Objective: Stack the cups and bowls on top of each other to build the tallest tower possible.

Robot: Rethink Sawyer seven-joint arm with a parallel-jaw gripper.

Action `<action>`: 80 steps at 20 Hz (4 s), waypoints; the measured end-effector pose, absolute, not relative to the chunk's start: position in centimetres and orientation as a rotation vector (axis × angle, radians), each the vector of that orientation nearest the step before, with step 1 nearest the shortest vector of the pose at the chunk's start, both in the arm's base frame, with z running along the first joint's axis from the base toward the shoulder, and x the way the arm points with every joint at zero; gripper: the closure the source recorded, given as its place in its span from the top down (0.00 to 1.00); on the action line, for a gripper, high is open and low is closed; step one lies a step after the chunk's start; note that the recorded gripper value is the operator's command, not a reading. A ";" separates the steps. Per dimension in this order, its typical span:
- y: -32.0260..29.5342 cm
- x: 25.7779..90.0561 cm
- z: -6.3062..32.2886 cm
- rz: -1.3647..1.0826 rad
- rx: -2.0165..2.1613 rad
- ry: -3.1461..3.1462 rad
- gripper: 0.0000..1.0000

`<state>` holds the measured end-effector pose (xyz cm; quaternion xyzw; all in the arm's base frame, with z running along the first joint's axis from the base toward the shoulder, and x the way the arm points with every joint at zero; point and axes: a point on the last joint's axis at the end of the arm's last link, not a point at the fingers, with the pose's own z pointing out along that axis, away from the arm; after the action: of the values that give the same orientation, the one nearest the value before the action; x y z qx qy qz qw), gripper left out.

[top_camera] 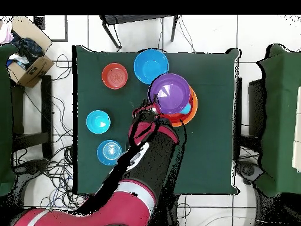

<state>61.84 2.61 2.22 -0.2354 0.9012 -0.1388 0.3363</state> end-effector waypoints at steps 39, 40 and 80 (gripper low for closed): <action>5.8 51.4 7.4 0.043 -0.256 2.804 1.00; 6.6 51.0 7.2 0.060 -0.272 2.809 1.00; 12.1 43.6 -3.0 -0.002 -0.457 3.027 1.00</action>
<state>43.55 12.08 -3.00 -0.1491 0.9880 -0.0007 0.0401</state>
